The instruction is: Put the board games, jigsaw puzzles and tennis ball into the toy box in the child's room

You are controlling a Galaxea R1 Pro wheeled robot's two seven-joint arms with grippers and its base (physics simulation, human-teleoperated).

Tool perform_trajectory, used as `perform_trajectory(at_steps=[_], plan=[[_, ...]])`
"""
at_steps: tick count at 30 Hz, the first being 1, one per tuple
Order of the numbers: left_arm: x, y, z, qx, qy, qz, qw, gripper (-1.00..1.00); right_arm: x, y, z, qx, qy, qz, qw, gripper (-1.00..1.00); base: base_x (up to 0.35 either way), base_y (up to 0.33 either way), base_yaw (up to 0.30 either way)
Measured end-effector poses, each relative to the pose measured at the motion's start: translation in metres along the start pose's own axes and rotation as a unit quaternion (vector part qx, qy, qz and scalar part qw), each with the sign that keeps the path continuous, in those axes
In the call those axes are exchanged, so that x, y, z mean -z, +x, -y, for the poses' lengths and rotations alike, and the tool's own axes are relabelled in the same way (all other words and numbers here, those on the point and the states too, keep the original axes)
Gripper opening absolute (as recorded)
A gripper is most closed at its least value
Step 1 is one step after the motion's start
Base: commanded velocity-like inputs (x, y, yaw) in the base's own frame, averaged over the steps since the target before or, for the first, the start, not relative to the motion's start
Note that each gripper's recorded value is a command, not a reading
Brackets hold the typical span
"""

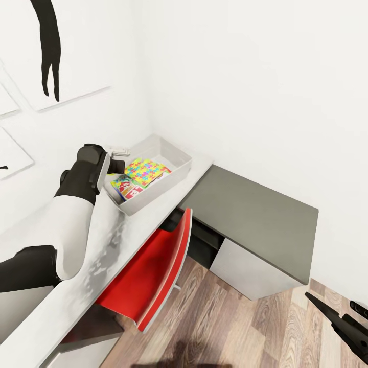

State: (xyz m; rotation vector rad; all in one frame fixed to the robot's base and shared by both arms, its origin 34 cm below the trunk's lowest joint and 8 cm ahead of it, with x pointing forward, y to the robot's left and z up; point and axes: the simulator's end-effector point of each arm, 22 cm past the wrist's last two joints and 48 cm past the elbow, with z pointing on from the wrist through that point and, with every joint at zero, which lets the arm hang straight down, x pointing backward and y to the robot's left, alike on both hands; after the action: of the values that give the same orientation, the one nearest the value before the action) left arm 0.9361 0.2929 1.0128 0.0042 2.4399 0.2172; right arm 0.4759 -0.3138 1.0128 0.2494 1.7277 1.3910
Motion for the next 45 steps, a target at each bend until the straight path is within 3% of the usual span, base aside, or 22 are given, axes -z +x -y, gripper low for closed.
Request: perform_trajectory(at_steps=[5,6,22,26,30,33,39,43,45], plan=[[0.0,0.0,0.0,0.0,0.0,0.0,1.0,-1.0,0.0,0.0,0.0,0.0,0.0,0.0,1.0,1.0,0.0,0.0,0.0],[0.0,0.0,0.0,-0.001,0.0,0.0,1.0,1.0,0.0,0.0,0.0,0.0,0.0,0.0,1.0,1.0,0.0,0.0,0.0],[0.003,-0.005,-0.002,0.001,-0.001,0.007,1.0,1.0,0.0,0.0,0.0,0.0,0.0,0.0,1.0,1.0,0.0,0.0,0.0],[0.01,-0.015,-0.006,0.006,0.0,0.021,0.9998,1.0,0.0,0.0,0.0,0.0,0.0,0.0,1.0,1.0,0.0,0.0,0.0],[0.03,-0.038,-0.01,0.02,0.008,0.048,0.9986,1.0,0.0,0.0,0.0,0.0,0.0,0.0,1.0,1.0,0.0,0.0,0.0],[0.048,-0.054,-0.006,0.027,0.042,0.068,0.9964,1.0,0.0,0.0,-0.001,0.0,-0.001,0.0,1.0,1.0,0.0,0.0,0.0],[0.063,-0.062,-0.019,0.025,0.115,0.083,0.9896,1.0,0.0,-0.002,-0.003,0.002,-0.003,0.002,1.0,1.0,0.0,0.0,0.0],[0.078,-0.062,-0.048,0.039,0.18,0.092,0.9786,1.0,0.0,-0.003,-0.005,0.004,-0.005,0.003,1.0,1.0,0.0,0.0,0.0],[0.096,-0.059,-0.071,0.045,0.235,0.1,0.9659,1.0,0.0,-0.003,-0.006,0.005,-0.006,0.004,1.0,1.0,0.0,0.0,0.0]])
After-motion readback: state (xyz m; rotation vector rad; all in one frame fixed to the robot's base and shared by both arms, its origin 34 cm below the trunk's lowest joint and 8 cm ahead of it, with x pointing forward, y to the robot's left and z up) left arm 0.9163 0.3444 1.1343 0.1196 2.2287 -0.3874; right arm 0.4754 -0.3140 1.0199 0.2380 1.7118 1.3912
